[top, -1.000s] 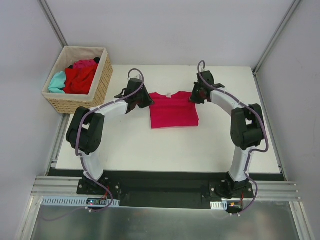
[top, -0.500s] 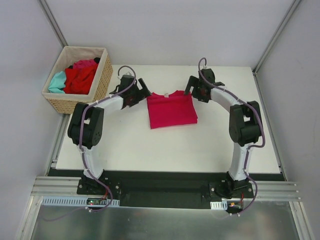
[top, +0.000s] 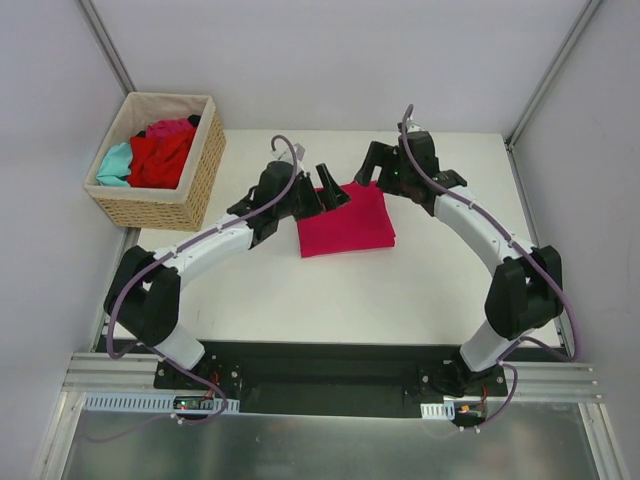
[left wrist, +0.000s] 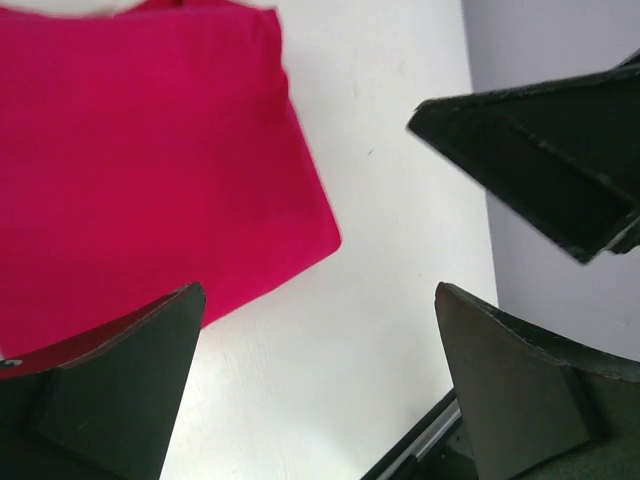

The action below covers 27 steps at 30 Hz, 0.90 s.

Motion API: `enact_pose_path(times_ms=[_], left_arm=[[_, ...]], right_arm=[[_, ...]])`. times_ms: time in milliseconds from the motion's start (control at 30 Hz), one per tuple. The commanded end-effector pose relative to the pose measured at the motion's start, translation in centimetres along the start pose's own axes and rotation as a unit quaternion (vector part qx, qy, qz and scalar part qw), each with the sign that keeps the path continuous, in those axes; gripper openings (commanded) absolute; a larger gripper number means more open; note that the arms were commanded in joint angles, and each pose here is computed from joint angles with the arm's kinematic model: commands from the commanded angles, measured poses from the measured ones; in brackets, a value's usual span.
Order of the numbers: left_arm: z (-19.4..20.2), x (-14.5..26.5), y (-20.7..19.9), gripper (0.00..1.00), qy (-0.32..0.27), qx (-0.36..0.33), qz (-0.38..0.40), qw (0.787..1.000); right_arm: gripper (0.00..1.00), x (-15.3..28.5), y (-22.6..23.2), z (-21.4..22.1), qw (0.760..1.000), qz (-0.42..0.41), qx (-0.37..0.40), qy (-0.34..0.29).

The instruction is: Fold and stack the t-shirts

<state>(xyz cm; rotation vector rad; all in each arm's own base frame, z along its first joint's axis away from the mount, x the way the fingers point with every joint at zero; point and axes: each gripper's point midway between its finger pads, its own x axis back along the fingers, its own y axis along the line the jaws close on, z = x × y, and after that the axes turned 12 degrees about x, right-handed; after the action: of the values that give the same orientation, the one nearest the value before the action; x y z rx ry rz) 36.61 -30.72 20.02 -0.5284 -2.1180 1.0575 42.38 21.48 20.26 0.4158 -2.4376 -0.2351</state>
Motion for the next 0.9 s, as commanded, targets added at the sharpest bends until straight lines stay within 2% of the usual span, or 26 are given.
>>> enact_pose_path(times_ms=[0, 67, 233, 433, 567, 733, 867], left_arm=[[1.4, -1.3, 3.1, 0.99, 0.009, 0.021, -0.019, 1.000], [1.9, -2.4, 4.4, 0.99, 0.012, 0.020, -0.026, 0.999], [2.0, -3.7, 7.0, 0.99, 0.004, 0.019, -0.059, 0.998], [-0.4, 0.4, 10.0, 0.99, -0.076, -0.005, -0.143, 0.987], [-1.8, 3.0, 9.8, 0.99, -0.101, -0.008, -0.144, 0.984], [-2.3, 4.4, 11.1, 0.99, -0.111, 0.000, -0.155, 0.982], [-2.7, 5.1, 11.7, 0.99, -0.114, 0.001, -0.163, 0.980]], right_arm=[[0.96, -1.3, -0.9, 2.3, 1.000, -0.004, 0.005, 0.030], [0.97, -2.3, -0.8, 2.2, 1.000, -0.012, 0.002, 0.029], [0.97, -6.8, -0.2, 4.7, 0.995, -0.048, -0.023, 0.082], [0.97, -9.7, 1.7, 7.1, 0.989, -0.084, -0.027, 0.122], [0.96, -10.8, 2.8, 8.3, 0.986, -0.095, -0.027, 0.133], [0.97, -11.4, 1.9, 9.6, 0.987, -0.071, -0.027, 0.142], [0.97, -11.7, -1.6, 10.3, 0.990, 0.016, -0.012, 0.140]])
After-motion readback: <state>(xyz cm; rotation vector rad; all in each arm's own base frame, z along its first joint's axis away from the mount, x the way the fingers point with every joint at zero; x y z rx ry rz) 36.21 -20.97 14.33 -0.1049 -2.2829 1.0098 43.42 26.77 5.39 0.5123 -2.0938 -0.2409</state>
